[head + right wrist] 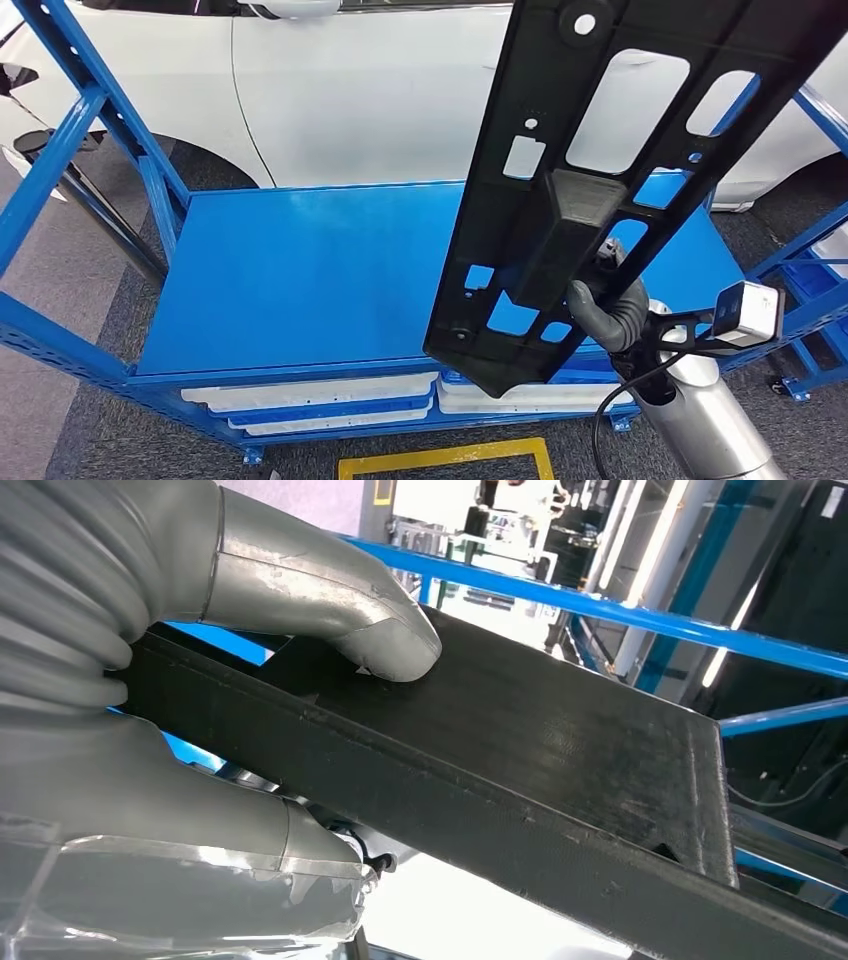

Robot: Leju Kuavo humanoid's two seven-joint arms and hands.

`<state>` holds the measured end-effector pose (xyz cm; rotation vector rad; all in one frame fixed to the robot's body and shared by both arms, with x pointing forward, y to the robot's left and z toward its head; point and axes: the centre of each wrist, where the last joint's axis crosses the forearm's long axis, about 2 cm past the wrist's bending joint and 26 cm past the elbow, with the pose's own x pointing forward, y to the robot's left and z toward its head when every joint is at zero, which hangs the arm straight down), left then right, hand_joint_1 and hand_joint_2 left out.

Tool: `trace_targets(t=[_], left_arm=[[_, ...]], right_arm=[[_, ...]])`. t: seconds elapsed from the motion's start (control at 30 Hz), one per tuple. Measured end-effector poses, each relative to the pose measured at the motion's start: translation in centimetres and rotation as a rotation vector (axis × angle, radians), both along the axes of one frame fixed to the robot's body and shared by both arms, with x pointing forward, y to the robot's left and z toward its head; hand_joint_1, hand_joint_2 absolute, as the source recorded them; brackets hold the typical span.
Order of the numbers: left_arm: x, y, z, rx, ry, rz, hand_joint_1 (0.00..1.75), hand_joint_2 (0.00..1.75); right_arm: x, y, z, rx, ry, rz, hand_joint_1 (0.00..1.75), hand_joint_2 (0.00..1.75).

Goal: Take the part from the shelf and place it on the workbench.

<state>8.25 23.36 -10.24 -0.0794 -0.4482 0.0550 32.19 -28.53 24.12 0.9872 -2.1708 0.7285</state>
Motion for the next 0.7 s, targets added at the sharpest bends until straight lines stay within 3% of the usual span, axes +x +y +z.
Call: trace_targets(t=[0.7], left_arm=[[0.2,0.0,0.0,-0.007,0.004,-0.009,0.0,1.75]], right_arm=[[-1.1,-0.3,-1.5,-0.027,-0.014,-0.097,1.75,1.75]])
